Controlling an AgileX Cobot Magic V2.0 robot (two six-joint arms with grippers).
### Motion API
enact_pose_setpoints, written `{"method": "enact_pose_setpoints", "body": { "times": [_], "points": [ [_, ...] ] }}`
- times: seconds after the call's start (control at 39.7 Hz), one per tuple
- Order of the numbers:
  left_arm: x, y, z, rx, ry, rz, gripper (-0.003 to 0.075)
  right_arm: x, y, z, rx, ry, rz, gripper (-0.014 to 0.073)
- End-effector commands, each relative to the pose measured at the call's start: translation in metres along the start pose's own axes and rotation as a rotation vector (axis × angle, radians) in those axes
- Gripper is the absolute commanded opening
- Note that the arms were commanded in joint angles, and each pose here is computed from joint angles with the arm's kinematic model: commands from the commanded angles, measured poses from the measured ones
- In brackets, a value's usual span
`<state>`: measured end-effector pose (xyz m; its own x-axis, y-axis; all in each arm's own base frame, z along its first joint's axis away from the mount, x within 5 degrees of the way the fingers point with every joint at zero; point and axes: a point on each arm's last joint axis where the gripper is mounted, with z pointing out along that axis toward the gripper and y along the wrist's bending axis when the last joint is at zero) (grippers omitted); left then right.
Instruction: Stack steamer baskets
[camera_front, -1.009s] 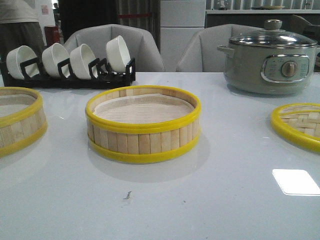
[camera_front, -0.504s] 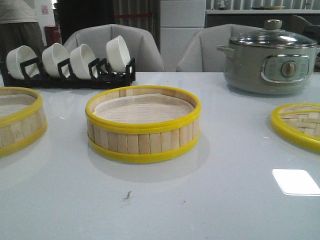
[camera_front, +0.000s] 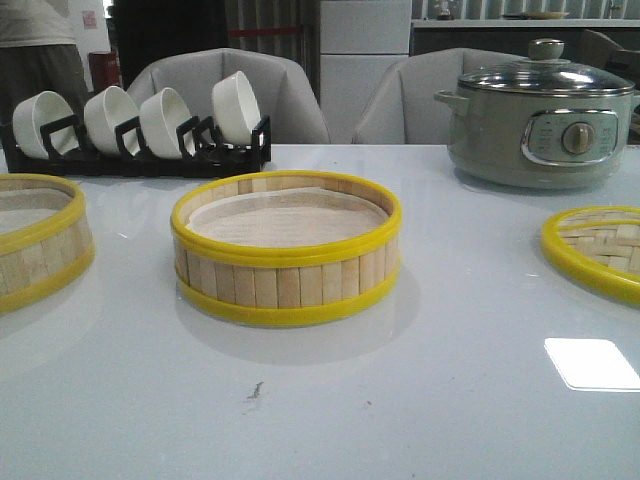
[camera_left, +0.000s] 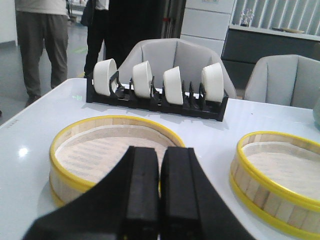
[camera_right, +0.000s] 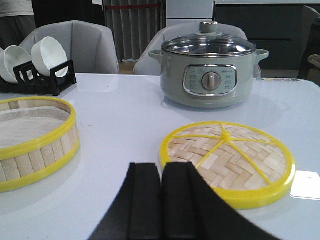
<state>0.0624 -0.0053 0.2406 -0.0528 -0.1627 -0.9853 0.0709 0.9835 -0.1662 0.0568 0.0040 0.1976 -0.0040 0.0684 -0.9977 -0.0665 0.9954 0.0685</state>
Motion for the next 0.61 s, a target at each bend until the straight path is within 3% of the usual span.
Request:
{"method": "enact_pose_setpoints", "body": {
  "times": [0.0,0.18,0.28,0.43,0.58],
  "points": [
    [-0.064,-0.013,0.011,0.039,-0.038,0.001,0.0094,-0.014,0.0,-0.003,0.005,-0.121,-0.001,0.0057],
    [-0.175,-0.033,0.053,0.006,0.184,0.103,0.0094,-0.014,0.0,-0.003,0.005,-0.121,-0.001,0.0057],
    [-0.215,-0.04,0.076,-0.015,0.27,0.122,0.0094,-0.014,0.0,-0.003,0.005,-0.121,-0.001,0.0057],
    [-0.237,-0.044,0.1,-0.029,0.413,0.169,0.0094,-0.014,0.0,-0.003,0.005,-0.121,-0.001,0.0057],
    [-0.231,-0.044,0.119,-0.033,0.472,0.172,0.0094,-0.014,0.0,-0.003,0.005,-0.121,-0.001,0.0057]
  ]
}}
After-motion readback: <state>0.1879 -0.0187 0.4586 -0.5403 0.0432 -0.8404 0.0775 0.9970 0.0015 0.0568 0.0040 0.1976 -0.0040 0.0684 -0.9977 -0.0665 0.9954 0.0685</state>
